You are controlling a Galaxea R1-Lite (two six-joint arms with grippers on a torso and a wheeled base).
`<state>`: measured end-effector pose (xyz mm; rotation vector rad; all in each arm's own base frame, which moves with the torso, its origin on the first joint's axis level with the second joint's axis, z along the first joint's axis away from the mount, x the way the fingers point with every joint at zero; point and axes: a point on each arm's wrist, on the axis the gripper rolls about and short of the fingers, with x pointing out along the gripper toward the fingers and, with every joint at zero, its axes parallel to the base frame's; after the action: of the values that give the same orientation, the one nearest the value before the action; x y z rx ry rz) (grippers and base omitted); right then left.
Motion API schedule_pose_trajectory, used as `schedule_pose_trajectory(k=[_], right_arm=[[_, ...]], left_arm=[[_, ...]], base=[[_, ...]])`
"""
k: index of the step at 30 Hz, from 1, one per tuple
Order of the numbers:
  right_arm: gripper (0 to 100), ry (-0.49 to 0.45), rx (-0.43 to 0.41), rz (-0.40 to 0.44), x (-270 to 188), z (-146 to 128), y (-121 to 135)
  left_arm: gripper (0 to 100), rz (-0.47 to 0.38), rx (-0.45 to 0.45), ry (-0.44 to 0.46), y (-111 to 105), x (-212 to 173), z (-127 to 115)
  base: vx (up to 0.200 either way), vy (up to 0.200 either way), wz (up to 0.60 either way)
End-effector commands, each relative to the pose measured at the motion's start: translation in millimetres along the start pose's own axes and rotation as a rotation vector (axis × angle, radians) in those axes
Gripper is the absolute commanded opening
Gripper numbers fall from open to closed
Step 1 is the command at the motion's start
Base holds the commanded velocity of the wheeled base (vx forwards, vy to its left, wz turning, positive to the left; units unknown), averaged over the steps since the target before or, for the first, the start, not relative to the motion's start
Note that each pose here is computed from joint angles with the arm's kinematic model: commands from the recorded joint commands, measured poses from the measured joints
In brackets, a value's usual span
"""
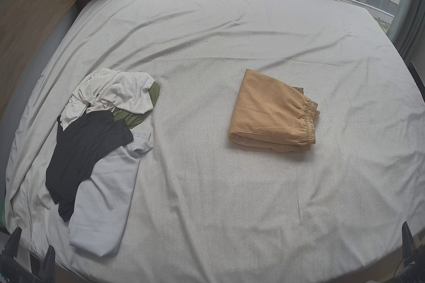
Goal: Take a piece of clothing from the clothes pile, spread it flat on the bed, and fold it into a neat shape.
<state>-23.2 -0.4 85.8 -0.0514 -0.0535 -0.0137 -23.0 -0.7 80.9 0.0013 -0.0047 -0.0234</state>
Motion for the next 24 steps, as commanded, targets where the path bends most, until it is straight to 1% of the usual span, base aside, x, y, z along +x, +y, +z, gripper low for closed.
schedule_pose_trajectory(k=[1, 2, 4, 8, 12, 13, 15, 17, 19, 20, 22, 24], right_arm=[[100, 0.035, -0.001, 0.059, 0.7, -5.0, 1.5], [100, 0.035, -0.001, 0.059, 0.7, -5.0, 1.5], [100, 0.037, 0.006, 0.1, 0.4, -4.4, 2.5], [100, 0.034, 0.015, 0.108, 0.5, -4.4, 2.6], [100, -0.006, 0.026, 0.107, 0.3, -3.0, 2.6], [100, -0.02, 0.044, 0.096, 0.3, -2.4, 2.2], [100, -0.017, 0.056, 0.087, 0.4, -2.4, 2.0], [100, -0.016, 0.029, 0.053, 0.6, -2.4, 1.4], [100, 0.007, -0.01, -0.007, 0.9, -4.1, 0.1], [100, 0.025, -0.002, -0.029, 0.4, -5.0, -0.4], [100, 0.036, 0.002, -0.035, 0.1, -4.8, -0.5], [100, 0.045, 0.029, -0.023, 0.4, -4.6, -0.6]], left_arm=[[100, -0.001, 0.003, 0.005, 0.0, 0.4, -5.0], [100, -0.001, 0.003, 0.005, 0.0, 0.4, -5.0], [100, -0.001, 0.002, 0.005, 0.0, 0.4, -5.0], [100, -0.001, 0.0, 0.002, 0.0, 0.3, -4.9], [100, -0.003, 0.0, 0.002, -0.1, 0.3, -4.9], [100, -0.001, 0.002, 0.002, 0.0, 0.2, -5.1], [100, 0.0, 0.006, 0.002, -0.1, 0.2, -5.1], [100, 0.003, 0.005, 0.002, 0.0, 0.2, -5.1], [100, 0.002, 0.006, 0.003, 0.0, 0.3, -5.1], [100, 0.003, 0.006, 0.002, 0.1, 0.3, -4.9], [100, 0.003, 0.006, 0.002, 0.1, 0.3, -4.9], [100, 0.003, 0.005, 0.003, 0.1, 0.3, -5.1]], base=[[0.0, 0.0, 0.0], [0.0, 0.0, 0.0], [0.0, 0.0, 0.0], [0.0, 0.0, 0.0], [0.0, 0.0, 0.0], [0.0, 0.0, 0.0], [0.0, 0.0, 0.0], [0.0, 0.0, 0.0], [0.0, 0.0, 0.0], [0.0, 0.0, 0.0], [0.0, 0.0, 0.0], [0.0, 0.0, 0.0]])
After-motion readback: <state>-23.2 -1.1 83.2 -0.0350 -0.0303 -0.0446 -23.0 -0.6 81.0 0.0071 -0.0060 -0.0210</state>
